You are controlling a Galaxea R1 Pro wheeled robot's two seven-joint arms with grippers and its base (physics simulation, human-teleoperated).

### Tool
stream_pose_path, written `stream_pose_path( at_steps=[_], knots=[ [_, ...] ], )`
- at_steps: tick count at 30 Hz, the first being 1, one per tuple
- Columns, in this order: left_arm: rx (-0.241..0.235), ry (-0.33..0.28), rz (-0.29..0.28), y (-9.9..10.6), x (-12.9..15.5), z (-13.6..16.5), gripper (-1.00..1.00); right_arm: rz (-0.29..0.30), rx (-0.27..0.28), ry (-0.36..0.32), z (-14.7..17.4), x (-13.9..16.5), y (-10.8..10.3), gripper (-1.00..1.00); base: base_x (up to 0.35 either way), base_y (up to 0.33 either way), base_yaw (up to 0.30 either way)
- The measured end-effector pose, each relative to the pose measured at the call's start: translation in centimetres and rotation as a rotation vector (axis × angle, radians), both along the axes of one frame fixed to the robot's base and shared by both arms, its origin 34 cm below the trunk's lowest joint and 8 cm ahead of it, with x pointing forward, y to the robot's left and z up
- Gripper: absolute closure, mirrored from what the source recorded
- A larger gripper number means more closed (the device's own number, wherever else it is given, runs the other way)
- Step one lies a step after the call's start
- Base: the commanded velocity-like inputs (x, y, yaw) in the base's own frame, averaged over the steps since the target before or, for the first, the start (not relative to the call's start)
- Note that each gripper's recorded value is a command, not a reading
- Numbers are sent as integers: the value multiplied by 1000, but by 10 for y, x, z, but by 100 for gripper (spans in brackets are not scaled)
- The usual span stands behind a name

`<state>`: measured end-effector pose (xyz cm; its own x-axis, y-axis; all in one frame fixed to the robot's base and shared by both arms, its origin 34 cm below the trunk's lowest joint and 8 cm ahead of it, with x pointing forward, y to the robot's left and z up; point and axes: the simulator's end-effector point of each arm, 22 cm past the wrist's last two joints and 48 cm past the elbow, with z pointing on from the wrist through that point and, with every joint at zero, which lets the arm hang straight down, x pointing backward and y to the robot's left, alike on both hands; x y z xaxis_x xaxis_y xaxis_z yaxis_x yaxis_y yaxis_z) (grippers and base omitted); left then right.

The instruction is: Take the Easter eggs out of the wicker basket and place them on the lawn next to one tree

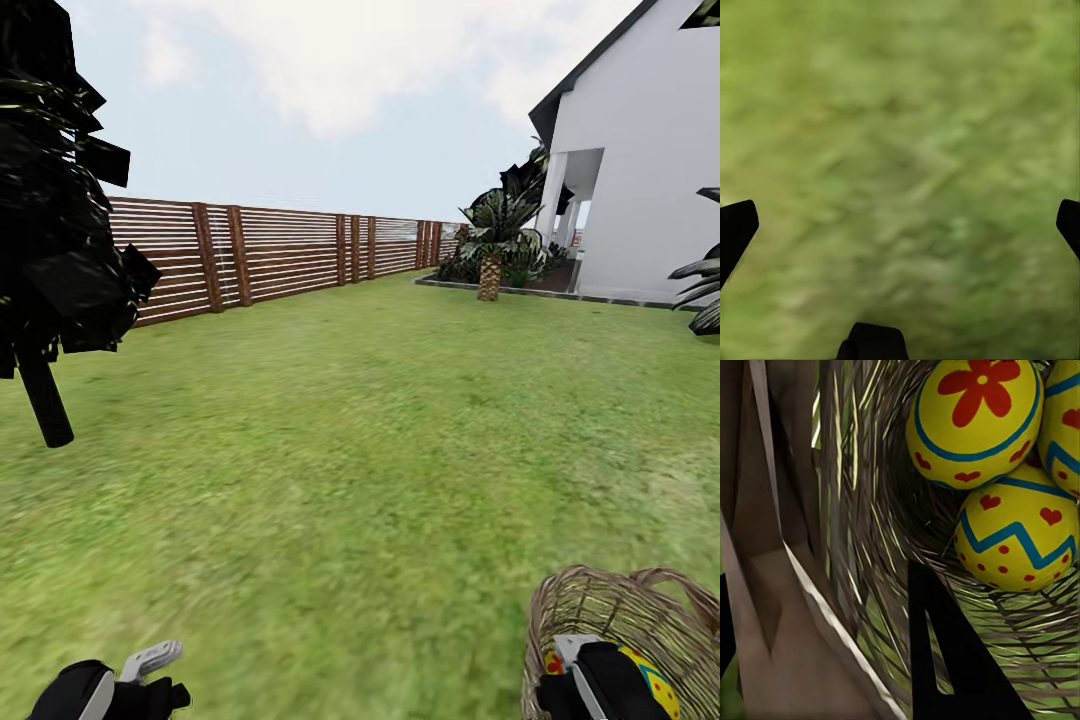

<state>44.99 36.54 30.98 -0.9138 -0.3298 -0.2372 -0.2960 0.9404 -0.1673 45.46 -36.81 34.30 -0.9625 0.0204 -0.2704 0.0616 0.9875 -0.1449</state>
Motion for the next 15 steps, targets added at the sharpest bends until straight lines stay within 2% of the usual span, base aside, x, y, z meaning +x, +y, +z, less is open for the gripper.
stream_pose_path(
  at_steps=[2,7,12,15],
  knots=[
    [12,-16,5,7,4,3,-100,-5,0,-3,1,0,-5,100,0,0,0],
    [-3,-45,7,-7,11,3,-100,-6,-1,-4,-2,0,-3,100,0,0,0],
    [4,-73,8,-7,20,14,-100,-12,17,-14,6,4,1,100,0,0,-20],
    [10,-90,7,-7,25,21,-100,4,-44,-11,16,6,-12,100,0,0,-247]
  ],
)
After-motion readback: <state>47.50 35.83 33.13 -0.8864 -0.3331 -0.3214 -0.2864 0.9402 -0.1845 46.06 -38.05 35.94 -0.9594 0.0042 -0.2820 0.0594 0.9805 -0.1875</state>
